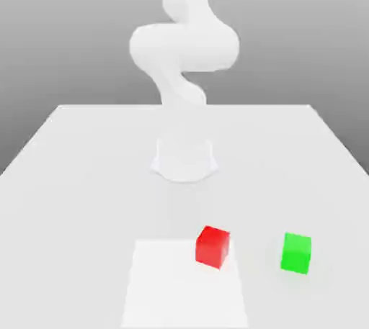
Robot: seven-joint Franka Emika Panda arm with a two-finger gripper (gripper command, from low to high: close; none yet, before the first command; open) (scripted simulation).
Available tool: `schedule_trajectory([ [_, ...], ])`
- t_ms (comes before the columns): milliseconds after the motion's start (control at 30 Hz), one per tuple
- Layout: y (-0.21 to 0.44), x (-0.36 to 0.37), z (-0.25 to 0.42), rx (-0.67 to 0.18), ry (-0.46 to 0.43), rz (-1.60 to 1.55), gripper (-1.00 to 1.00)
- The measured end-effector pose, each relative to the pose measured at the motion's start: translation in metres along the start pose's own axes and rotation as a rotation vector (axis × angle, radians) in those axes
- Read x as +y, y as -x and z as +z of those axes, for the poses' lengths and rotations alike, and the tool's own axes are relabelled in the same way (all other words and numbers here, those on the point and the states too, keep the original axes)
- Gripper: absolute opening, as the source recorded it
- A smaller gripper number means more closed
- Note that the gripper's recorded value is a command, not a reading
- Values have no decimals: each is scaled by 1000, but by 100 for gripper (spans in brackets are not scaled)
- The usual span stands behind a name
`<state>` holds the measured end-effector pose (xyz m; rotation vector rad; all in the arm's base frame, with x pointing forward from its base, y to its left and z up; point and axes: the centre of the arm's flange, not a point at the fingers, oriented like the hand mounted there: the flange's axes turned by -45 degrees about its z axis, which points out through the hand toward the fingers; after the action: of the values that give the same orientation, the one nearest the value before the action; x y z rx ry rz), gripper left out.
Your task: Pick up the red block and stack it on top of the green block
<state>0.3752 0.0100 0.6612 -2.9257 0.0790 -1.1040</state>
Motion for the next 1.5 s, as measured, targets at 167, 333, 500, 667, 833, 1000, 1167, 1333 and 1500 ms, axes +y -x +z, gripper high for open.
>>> schedule_trajectory([
  [167, 50, -16, 122, -185, 27, 93, 0],
  [333, 129, -24, 219, -368, 67, 191, 0],
  [500, 239, -28, 292, -569, 125, 301, 0],
  [667, 329, -28, 337, -697, 172, 375, 0],
  [833, 361, -27, 368, -704, 173, 376, -100],
  [1000, 361, -27, 368, -703, 173, 376, -100],
  [1167, 346, -28, 354, -702, 173, 377, -100],
  [1333, 321, -43, 323, -706, 158, 331, -100],
  [1500, 309, -157, 302, -720, 28, -12, -100],
])
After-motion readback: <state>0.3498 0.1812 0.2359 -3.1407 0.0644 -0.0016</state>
